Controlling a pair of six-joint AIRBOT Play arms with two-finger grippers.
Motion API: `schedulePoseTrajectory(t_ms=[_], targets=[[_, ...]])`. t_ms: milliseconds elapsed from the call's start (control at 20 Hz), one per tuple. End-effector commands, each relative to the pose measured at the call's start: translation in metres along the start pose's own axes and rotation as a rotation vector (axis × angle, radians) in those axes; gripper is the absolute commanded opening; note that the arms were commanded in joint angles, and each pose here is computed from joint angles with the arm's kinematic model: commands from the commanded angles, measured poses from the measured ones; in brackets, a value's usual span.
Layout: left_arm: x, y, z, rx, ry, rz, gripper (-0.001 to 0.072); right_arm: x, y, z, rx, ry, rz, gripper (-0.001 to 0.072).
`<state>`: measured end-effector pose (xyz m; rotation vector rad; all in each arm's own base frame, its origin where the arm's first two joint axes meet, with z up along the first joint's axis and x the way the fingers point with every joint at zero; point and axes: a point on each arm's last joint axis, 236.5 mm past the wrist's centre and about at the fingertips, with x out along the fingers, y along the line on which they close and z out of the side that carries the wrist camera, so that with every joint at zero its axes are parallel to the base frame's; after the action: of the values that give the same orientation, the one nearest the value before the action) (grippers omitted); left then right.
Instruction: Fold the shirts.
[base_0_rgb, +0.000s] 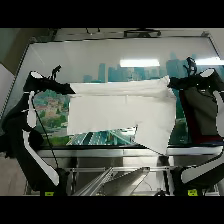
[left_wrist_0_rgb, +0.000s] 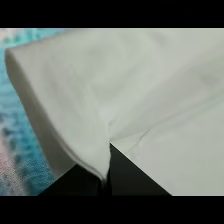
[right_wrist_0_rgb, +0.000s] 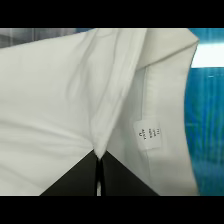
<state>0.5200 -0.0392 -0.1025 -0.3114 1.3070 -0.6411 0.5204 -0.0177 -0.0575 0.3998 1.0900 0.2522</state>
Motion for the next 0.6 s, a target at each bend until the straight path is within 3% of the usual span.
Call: schedulePoseTrajectory(t_ms=[0, 500, 550], targets=[[0.006, 0.001, -0.009, 0.006, 0.053, 0.038, 0.0003, 0.011, -0.011, -0.009, 0.003, 0.033, -0.023, 0.0015], [0.012, -0.008, -0.009, 0.008, 0.066, 0.028, 0.0006, 0.016, -0.022, 0.002, 0.025, -0.021, -0.055, 0.0018], [0.012, -0.012, -0.010, 0.006, 0.070, 0.009, 0.0053, 0.017, -0.021, 0.000, 0.026, -0.011, -0.050, 0.0019]])
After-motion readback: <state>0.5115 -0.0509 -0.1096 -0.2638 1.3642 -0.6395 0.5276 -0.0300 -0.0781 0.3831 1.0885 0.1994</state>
